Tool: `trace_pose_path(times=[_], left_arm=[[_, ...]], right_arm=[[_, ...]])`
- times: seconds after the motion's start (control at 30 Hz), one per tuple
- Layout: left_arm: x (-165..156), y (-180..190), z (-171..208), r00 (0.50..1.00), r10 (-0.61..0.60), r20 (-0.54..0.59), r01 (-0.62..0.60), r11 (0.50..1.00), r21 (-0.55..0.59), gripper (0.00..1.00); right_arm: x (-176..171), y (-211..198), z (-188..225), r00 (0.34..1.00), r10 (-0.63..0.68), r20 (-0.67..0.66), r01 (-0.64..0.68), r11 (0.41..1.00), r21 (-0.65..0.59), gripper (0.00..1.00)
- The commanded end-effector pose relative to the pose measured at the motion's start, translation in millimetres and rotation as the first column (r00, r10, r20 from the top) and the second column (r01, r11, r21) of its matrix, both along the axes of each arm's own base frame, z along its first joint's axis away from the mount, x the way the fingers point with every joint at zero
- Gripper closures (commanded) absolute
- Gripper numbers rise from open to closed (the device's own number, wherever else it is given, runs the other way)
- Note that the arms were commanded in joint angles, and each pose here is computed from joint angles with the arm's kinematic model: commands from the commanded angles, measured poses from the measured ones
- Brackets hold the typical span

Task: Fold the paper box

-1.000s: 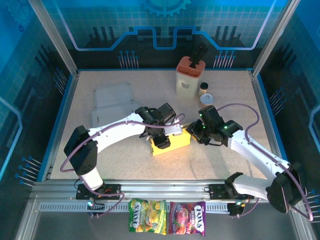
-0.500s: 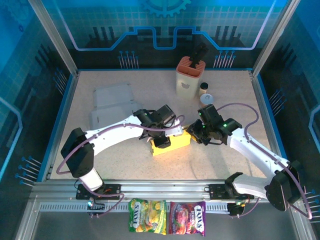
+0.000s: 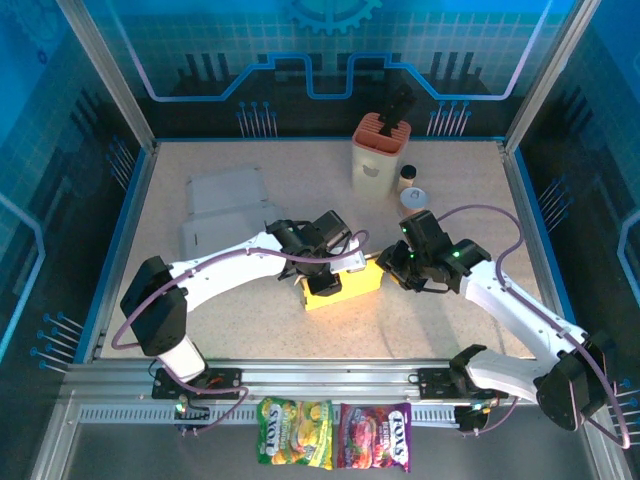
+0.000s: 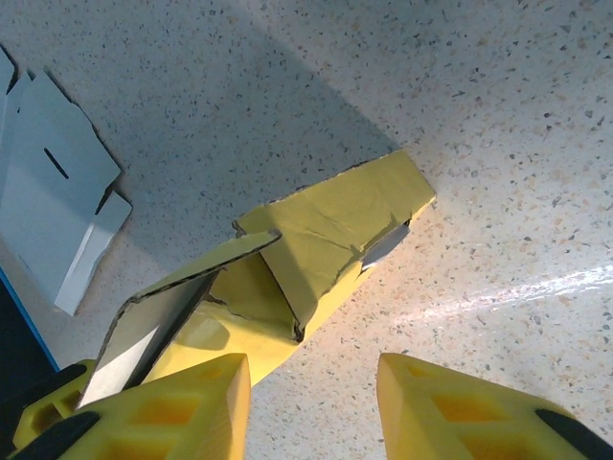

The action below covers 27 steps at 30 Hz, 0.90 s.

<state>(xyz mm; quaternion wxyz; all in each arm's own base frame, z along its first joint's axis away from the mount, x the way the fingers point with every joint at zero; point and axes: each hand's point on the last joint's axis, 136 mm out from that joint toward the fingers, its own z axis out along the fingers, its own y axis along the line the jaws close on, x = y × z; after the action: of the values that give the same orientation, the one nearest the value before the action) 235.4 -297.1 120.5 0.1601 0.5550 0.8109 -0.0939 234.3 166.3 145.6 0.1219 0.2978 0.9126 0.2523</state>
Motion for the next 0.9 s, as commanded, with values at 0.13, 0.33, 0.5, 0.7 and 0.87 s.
trace_pose_path(times=[0.13,0.33,0.5,0.7,0.87], left_arm=[[-6.1,-2.6,6.2,1.0,-0.002,-0.007,0.001,1.0,-0.027,0.61],[-5.7,-2.5,6.1,1.0,-0.002,-0.008,0.001,1.0,-0.024,0.61],[-5.2,-3.0,6.6,1.0,-0.004,-0.005,0.003,1.0,-0.025,0.6],[-4.6,-2.8,7.2,1.0,-0.005,0.001,0.005,1.0,-0.024,0.57],[-3.2,-2.6,10.3,1.0,0.0,0.012,0.0,1.0,-0.03,0.56]], right_arm=[[12.3,-2.1,17.1,0.997,-0.007,0.074,0.008,1.0,-0.016,0.57],[11.8,-4.7,15.3,0.998,-0.014,0.066,0.016,1.0,-0.024,0.57],[8.3,-10.3,-4.3,0.999,-0.031,0.022,0.032,0.999,-0.041,0.57],[5.8,-21.6,-32.8,0.997,-0.054,-0.051,0.05,0.995,-0.082,0.58],[-0.3,-22.8,-40.9,0.995,-0.046,-0.089,0.037,0.995,-0.098,0.6]])
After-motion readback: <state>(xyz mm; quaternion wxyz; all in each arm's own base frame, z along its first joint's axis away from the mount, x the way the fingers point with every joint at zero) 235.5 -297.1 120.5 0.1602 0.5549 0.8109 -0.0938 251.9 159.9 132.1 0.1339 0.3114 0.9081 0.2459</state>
